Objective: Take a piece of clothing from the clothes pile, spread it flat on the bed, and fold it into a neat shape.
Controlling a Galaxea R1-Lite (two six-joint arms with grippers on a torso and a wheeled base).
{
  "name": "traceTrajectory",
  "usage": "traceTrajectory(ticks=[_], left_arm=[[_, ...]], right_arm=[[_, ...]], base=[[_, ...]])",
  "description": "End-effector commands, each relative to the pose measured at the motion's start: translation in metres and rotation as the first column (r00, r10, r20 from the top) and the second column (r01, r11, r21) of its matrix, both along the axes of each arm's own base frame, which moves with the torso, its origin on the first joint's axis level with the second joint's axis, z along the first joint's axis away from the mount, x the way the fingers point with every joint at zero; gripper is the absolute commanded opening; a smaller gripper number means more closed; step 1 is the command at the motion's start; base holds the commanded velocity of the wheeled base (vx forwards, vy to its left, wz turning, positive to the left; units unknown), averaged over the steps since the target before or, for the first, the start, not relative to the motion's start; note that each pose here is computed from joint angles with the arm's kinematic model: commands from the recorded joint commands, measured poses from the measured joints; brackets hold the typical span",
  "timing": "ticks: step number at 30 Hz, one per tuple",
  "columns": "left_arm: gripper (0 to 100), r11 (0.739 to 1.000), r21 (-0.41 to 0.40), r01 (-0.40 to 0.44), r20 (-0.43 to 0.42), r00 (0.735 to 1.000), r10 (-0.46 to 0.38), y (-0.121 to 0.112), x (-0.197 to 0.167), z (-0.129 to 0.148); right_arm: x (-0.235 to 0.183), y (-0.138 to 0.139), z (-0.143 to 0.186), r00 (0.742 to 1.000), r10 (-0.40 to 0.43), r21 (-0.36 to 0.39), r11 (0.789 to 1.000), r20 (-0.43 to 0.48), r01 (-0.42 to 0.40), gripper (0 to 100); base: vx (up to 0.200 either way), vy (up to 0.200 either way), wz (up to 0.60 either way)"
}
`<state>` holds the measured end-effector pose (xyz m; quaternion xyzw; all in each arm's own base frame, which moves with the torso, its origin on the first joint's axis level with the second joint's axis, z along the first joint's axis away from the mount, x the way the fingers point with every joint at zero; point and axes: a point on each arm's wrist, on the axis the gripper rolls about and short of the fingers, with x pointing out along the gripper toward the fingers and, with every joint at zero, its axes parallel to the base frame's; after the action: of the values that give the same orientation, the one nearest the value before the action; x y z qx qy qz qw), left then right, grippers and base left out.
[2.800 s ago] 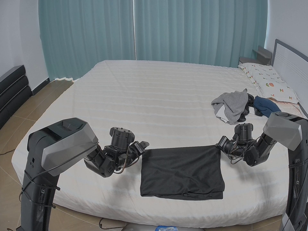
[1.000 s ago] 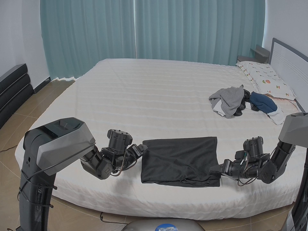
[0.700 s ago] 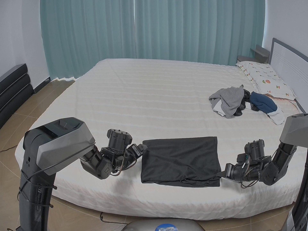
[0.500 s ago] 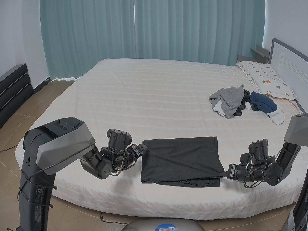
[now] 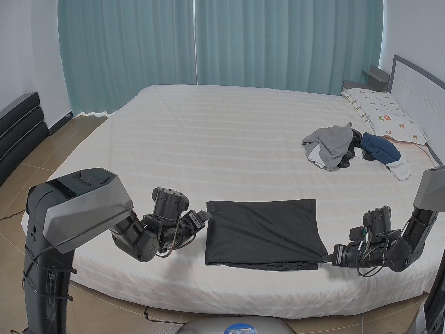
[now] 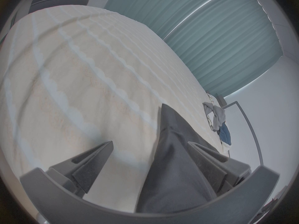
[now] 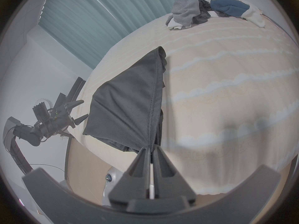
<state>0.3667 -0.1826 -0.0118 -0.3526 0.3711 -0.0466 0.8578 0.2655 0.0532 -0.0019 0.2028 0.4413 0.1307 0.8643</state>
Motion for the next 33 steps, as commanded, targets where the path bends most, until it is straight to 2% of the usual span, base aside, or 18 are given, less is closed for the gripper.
traceTrajectory(ticks=[1, 14, 15, 28, 33], left_arm=[[100, 0.999, 0.003, 0.036, -0.004, 0.999, -0.036, -0.01, -0.014, 0.005], [100, 0.99, 0.026, 0.135, -0.07, 0.989, -0.133, -0.025, -0.043, -0.005], [0, 0.986, 0.049, 0.162, -0.071, 0.985, -0.158, -0.025, -0.045, -0.008], [0, 0.974, 0.106, 0.199, -0.076, 0.978, -0.192, -0.022, -0.055, -0.007], [0, 0.959, 0.15, 0.24, -0.069, 0.97, -0.232, -0.017, -0.064, 0.0]], right_arm=[[0.0, 0.001, -0.005, 1.0, 0.006, -0.002, 1.0, -0.015, -0.006, 100], [0.005, 0.0, 0.001, 1.0, -0.006, 0.016, 1.0, 0.017, 0.006, 100], [0.006, 0.0, 0.002, 1.0, -0.011, 0.018, 1.0, 0.02, 0.011, 100], [0.006, 0.002, 0.0, 1.0, -0.002, 0.022, 1.0, 0.016, 0.002, 100], [0.013, 0.005, 0.002, 0.999, -0.04, 0.064, 0.997, 0.009, 0.04, 100]], base=[[0.0, 0.0, 0.0], [0.0, 0.0, 0.0], [0.0, 0.0, 0.0], [0.0, 0.0, 0.0], [0.0, 0.0, 0.0]])
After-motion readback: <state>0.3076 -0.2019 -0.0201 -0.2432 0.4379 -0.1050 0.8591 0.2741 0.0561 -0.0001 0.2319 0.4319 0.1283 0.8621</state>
